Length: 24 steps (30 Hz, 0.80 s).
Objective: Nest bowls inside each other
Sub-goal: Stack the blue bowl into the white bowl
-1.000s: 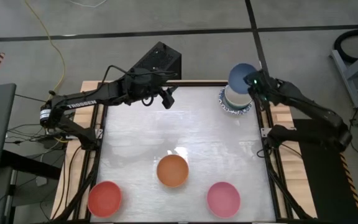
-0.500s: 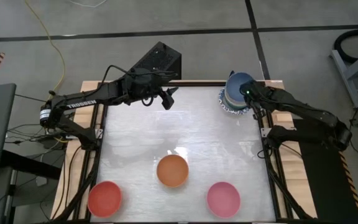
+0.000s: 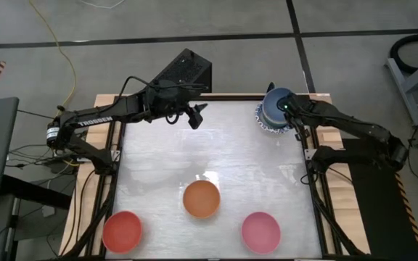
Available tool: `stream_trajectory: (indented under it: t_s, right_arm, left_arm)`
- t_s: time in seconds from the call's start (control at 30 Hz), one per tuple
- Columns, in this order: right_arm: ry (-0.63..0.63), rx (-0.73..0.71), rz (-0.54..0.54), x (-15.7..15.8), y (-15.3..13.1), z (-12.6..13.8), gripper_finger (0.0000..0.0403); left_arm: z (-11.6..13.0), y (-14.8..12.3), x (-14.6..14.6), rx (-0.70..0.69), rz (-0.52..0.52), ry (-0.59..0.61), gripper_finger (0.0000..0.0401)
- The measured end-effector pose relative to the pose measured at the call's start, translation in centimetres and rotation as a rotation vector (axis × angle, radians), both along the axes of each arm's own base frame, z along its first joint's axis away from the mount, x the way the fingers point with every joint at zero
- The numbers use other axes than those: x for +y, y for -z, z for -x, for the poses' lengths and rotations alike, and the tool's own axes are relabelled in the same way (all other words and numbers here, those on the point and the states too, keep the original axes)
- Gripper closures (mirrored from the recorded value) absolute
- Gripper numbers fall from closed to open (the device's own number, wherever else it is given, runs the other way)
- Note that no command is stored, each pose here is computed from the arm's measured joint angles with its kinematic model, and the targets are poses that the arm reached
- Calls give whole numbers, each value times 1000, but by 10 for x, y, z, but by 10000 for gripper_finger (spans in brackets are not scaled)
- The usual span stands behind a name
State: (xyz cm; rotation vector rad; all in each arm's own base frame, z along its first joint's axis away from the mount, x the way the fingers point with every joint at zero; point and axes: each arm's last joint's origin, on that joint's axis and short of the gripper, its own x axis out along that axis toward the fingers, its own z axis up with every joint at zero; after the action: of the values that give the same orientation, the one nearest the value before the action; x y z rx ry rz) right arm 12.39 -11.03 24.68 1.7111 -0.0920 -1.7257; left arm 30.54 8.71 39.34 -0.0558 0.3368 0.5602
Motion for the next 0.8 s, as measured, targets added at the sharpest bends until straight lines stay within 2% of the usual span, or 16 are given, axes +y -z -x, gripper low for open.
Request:
stream_trajectory:
  t_s: [0.27,0.5,0.67,0.8]
  right_arm:
    - [-29,17,-6,0,1,0,309]
    - [-82,44,25,-1,-1,-1,229]
    - [-185,25,130,-6,-7,-8,171]
    - [-327,25,250,-6,-19,-8,147]
  left_arm:
    - [0,0,-1,-3,13,34,185]
    - [0,2,-1,23,5,41,185]
    - [2,9,-4,98,50,175,185]
    - [5,19,-8,185,134,284,185]
